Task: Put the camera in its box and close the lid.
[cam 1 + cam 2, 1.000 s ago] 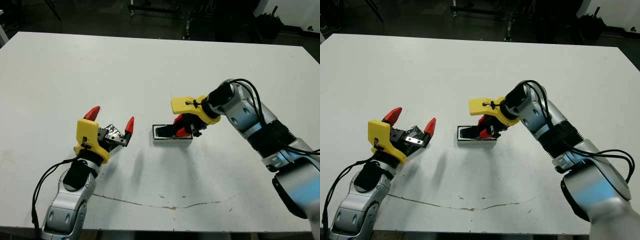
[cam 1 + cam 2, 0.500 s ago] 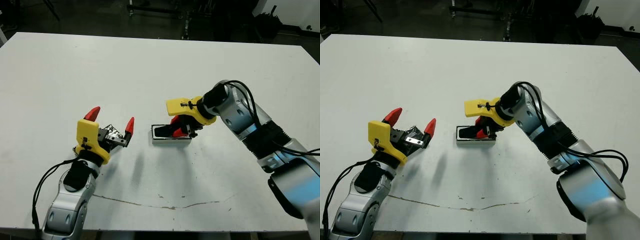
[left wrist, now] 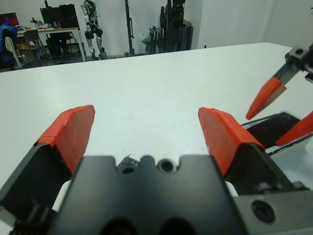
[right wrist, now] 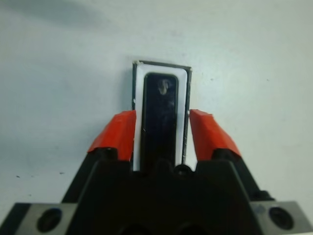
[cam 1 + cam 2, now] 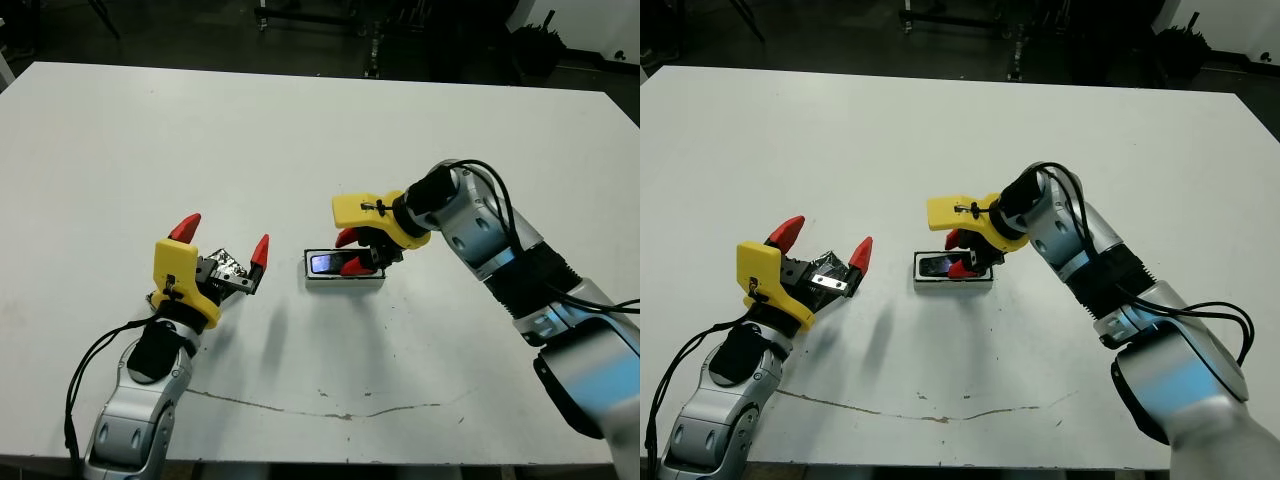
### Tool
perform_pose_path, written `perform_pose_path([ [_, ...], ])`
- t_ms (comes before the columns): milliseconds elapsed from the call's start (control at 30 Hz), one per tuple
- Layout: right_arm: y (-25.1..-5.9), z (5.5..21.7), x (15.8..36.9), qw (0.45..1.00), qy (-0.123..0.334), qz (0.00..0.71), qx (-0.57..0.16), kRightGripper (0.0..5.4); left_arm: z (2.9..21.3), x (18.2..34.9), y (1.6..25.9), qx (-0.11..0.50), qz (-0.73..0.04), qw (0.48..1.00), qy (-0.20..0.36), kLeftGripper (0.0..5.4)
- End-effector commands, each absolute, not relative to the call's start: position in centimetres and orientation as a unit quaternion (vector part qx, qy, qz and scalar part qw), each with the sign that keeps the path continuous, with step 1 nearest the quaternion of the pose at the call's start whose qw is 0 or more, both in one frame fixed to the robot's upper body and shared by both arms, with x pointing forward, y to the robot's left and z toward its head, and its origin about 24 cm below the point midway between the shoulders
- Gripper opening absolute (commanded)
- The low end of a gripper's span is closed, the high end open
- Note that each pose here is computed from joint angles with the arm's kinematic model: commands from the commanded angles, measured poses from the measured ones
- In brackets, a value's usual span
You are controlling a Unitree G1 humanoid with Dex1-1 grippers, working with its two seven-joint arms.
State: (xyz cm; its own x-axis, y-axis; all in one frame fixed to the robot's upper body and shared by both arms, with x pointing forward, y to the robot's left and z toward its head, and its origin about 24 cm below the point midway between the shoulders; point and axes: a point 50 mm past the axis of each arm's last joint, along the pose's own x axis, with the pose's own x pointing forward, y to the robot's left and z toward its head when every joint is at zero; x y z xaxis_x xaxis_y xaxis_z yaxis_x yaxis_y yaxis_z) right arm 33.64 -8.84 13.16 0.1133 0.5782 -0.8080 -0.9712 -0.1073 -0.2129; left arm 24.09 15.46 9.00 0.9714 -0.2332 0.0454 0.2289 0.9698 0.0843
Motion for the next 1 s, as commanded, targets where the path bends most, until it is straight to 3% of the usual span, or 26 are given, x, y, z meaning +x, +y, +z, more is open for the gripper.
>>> perform_pose_path([
  [33,-10.3,13.4,34.2,0.641,0.245,0.604,-0.405,3.56,8.6,23.9,15.6,0.047,-0.112,0.992,-0.019,5.40],
  [267,-11.8,15.1,35.2,0.658,0.195,0.599,-0.412,4.53,8.6,23.9,15.7,0.038,-0.116,0.992,-0.019,5.40],
  [367,-12.6,16.3,35.5,0.675,0.206,0.595,-0.384,4.96,8.6,24.0,15.7,0.040,-0.115,0.992,-0.020,5.40],
  [467,-13.4,17.6,35.4,0.698,0.188,0.599,-0.344,5.37,8.6,24.0,15.7,0.043,-0.114,0.992,-0.019,5.40],
  [567,-14.2,19.0,35.3,0.732,0.158,0.583,-0.315,5.39,8.6,24.0,15.7,0.040,-0.114,0.993,-0.019,5.40],
  [733,-15.5,21.0,34.4,0.827,0.049,0.492,-0.269,5.39,8.6,24.2,15.7,0.044,-0.114,0.992,-0.019,5.40],
  [833,-15.9,20.3,33.6,0.865,0.019,0.439,-0.242,5.09,8.6,24.2,15.7,0.045,-0.113,0.992,-0.020,5.40],
  [1000,-16.1,18.5,32.5,0.889,0.023,0.399,-0.223,4.40,8.8,24.2,15.7,0.042,-0.114,0.992,-0.021,5.40],
])
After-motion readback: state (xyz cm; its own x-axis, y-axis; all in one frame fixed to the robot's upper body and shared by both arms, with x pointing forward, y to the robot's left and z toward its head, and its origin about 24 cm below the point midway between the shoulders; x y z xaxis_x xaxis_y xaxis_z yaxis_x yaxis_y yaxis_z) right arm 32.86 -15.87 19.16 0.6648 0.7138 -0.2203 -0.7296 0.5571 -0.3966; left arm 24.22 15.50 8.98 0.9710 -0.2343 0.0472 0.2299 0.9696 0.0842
